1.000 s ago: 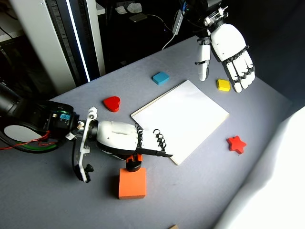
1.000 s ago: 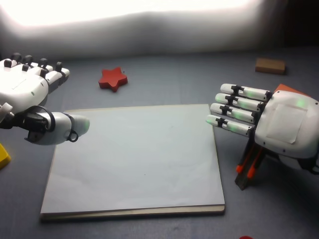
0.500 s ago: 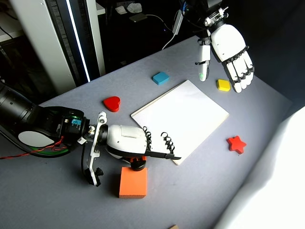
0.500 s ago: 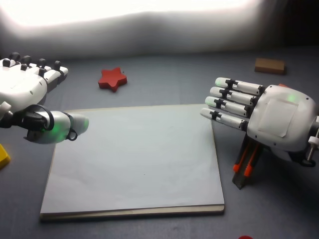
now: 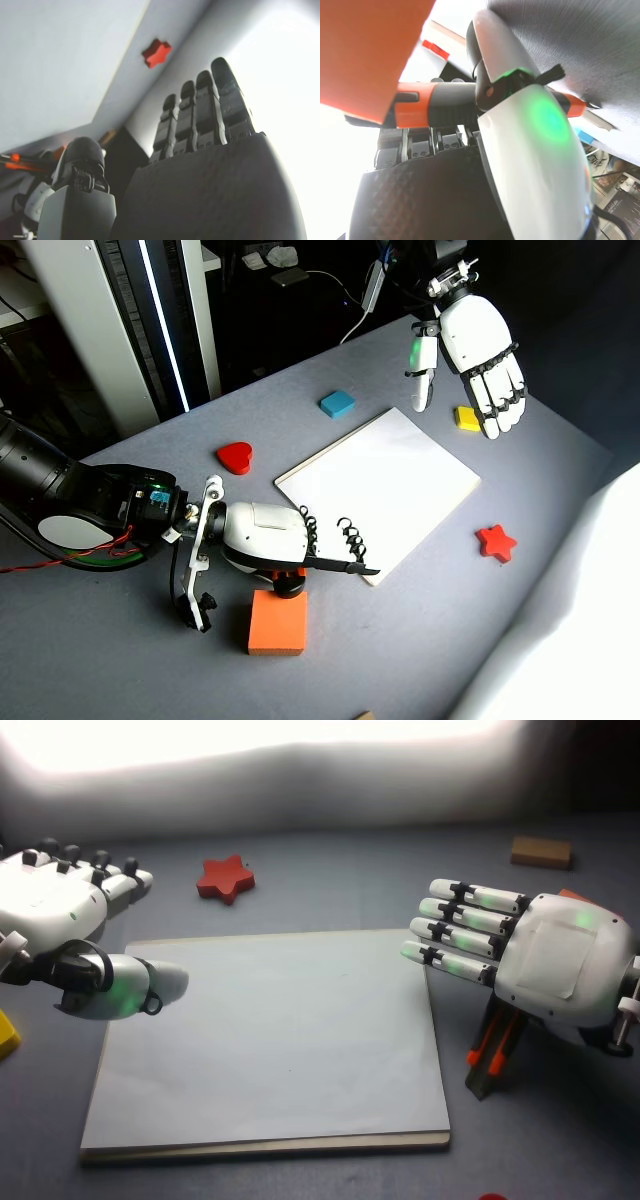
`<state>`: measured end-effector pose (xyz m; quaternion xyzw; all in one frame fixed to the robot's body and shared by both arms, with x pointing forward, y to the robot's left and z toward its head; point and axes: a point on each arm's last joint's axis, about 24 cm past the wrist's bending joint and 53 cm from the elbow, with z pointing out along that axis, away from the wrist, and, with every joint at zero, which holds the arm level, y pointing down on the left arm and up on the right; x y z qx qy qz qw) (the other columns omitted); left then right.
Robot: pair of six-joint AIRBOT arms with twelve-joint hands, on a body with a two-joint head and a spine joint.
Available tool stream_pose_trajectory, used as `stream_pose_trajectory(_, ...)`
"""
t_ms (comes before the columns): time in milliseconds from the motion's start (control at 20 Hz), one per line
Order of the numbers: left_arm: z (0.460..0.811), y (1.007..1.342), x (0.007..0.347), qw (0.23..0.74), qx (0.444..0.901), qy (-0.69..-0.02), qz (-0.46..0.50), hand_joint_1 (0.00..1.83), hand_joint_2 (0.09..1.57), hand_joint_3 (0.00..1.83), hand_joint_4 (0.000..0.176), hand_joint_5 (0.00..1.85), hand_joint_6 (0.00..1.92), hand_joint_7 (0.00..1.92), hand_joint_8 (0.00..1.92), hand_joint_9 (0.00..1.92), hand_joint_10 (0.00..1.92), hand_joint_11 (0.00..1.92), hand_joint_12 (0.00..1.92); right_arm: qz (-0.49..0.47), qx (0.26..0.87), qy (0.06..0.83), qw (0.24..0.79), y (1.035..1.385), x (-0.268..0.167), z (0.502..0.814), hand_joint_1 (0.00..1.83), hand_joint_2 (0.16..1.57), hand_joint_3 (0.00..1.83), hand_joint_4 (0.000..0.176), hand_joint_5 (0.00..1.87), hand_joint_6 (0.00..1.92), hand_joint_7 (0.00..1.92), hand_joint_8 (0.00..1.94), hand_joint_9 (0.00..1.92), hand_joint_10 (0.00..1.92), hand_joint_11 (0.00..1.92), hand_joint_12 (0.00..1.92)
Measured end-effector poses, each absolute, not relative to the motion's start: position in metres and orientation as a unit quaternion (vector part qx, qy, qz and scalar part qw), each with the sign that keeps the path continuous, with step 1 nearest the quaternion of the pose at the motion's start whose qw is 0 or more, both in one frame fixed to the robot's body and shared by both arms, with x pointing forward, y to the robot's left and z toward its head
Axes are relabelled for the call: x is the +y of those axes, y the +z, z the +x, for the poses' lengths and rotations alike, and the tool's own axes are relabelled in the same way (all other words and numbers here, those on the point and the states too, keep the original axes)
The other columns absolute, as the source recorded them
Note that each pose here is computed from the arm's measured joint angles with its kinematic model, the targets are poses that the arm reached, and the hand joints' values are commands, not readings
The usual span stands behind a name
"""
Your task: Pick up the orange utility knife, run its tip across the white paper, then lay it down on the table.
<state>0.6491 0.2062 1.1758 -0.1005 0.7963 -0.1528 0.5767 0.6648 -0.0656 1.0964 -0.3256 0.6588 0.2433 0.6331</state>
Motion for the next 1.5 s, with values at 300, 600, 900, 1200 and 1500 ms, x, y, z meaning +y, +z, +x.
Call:
stream_pose_trajectory(300,0.644,1.166,0.198,0.561,0.806,-0.163,-0.094,0.0,1.24,0.0,0.039,0.0,0.0,0.07,0.0,0.07,0.0,0.0,0.43,-0.323,0.663,0.246,0.629,1.094,-0.066,0.664,1.15,1.16,0.0,0.0,0.09,1.45,0.06,1.64,0.0,1.76,0.0,1.87)
stream_pose_trajectory(600,0.639,1.145,0.195,0.538,0.815,-0.173,-0.125,0.0,1.24,0.0,0.04,0.0,0.0,0.08,0.0,0.08,0.0,0.0,0.35,-0.325,0.673,0.239,0.62,1.088,-0.068,0.666,1.01,1.42,0.02,0.0,0.46,1.7,0.49,1.94,0.34,1.92,0.35,1.92)
stream_pose_trajectory(900,0.639,1.144,0.202,0.545,0.809,-0.162,-0.149,0.0,1.24,0.0,0.039,0.02,0.0,0.1,0.0,0.12,0.01,0.0,0.52,-0.323,0.667,0.243,0.626,1.092,-0.067,0.666,1.1,1.32,0.0,0.0,0.76,1.41,1.08,1.94,1.15,1.92,1.12,1.92)
stream_pose_trajectory(1200,0.64,1.145,0.207,0.55,0.807,-0.154,-0.155,0.0,1.24,0.0,0.039,0.01,0.0,0.08,0.0,0.1,0.0,0.0,0.53,-0.317,0.665,0.247,0.629,1.097,-0.067,0.668,1.22,1.38,0.0,0.078,1.17,1.83,1.65,1.94,1.82,1.92,1.91,1.92)
stream_pose_trajectory(1500,0.64,1.144,0.207,0.549,0.807,-0.152,-0.154,0.0,1.25,0.0,0.035,0.01,0.0,0.1,0.0,0.11,0.0,0.0,0.49,-0.316,0.662,0.248,0.633,1.101,-0.066,0.669,1.41,1.37,0.0,0.176,1.31,1.92,1.65,1.94,1.83,1.92,1.92,1.92)
